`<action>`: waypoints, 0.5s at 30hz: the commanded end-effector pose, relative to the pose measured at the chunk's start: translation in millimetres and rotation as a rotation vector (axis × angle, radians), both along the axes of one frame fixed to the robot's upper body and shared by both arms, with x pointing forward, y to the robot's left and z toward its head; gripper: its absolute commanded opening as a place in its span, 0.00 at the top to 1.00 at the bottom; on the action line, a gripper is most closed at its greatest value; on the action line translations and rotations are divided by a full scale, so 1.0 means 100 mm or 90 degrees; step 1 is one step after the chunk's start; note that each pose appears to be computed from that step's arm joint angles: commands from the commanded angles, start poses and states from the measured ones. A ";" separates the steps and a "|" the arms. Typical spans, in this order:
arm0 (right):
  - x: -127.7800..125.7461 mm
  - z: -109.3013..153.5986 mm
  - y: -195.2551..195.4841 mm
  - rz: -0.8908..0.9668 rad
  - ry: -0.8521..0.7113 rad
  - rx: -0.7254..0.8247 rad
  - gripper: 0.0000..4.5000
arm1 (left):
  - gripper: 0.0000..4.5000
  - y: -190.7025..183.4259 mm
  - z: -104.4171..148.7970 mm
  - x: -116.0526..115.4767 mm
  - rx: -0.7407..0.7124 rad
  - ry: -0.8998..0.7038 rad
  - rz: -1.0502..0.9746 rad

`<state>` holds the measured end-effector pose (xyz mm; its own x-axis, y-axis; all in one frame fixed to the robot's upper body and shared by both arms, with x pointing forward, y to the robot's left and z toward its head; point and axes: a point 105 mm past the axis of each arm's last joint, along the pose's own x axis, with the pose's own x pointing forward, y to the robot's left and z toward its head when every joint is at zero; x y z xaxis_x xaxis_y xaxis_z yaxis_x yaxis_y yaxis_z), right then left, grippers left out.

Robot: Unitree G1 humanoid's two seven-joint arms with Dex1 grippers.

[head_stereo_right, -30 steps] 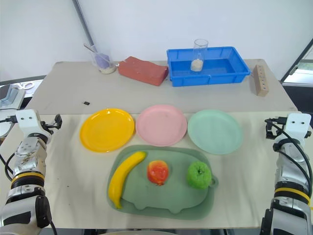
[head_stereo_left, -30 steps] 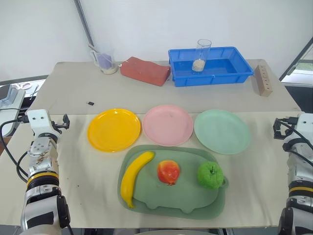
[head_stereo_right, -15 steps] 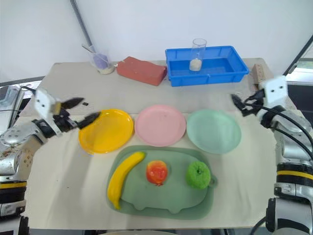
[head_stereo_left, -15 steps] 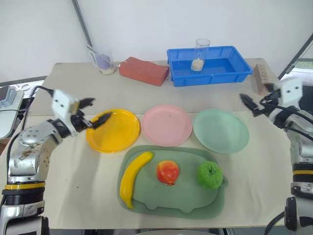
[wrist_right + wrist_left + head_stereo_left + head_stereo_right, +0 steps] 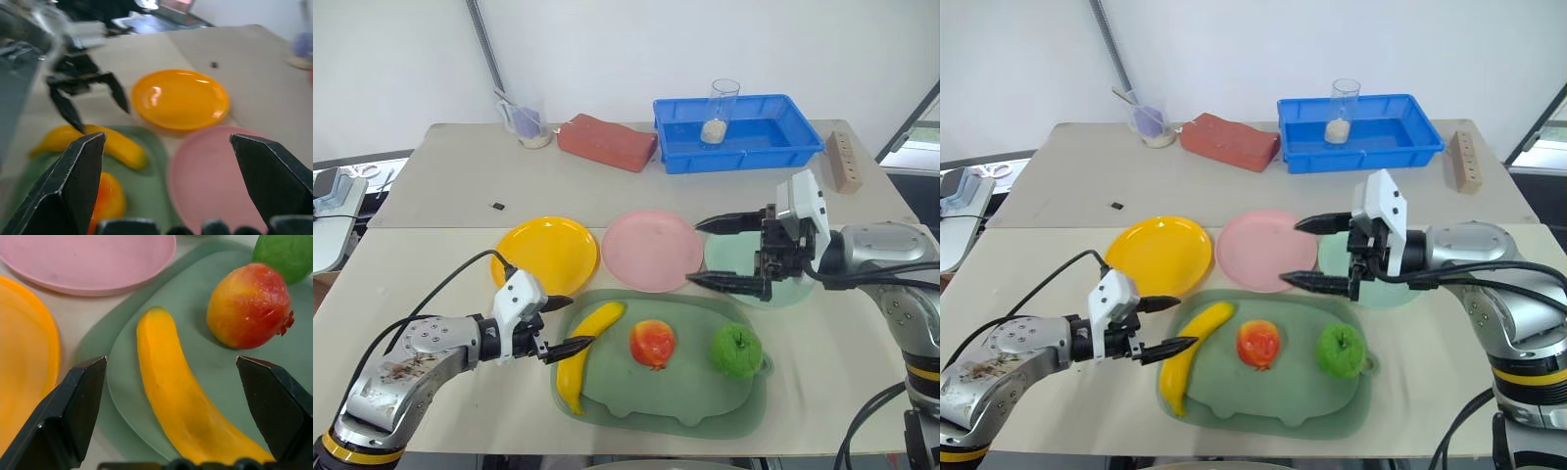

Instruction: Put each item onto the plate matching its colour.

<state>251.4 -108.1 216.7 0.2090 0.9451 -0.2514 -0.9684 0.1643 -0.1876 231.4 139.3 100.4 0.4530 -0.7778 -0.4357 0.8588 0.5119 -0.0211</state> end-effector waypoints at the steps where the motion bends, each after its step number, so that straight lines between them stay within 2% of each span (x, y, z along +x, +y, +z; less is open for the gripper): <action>1: -0.14 0.01 0.07 0.048 -0.011 -0.029 0.00 | 0.00 -0.07 -0.03 0.02 0.022 -0.017 -0.013; 2: -0.15 0.00 0.08 0.052 -0.012 -0.035 0.00 | 0.00 -0.09 -0.05 0.02 0.027 -0.017 -0.020; 5: -0.15 0.01 0.09 0.053 -0.018 -0.035 0.00 | 0.19 -0.10 -0.12 0.00 0.044 -0.020 -0.036; 10: -0.14 0.05 0.10 0.051 -0.029 -0.034 0.00 | 0.73 -0.08 -0.19 0.03 0.060 -0.024 -0.045; 11: -0.14 0.05 0.10 0.050 -0.031 -0.034 0.00 | 0.78 -0.06 -0.20 0.05 0.061 -0.025 -0.040; 15: -0.13 0.04 0.10 0.049 -0.035 -0.037 0.00 | 0.78 -0.01 -0.22 0.12 0.070 -0.035 -0.036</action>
<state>240.4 -99.9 212.3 0.1453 0.9424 -0.3013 -0.9773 0.0893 -0.1920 236.7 130.7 80.8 0.4051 -0.7794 -0.4779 0.8983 0.4365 0.0497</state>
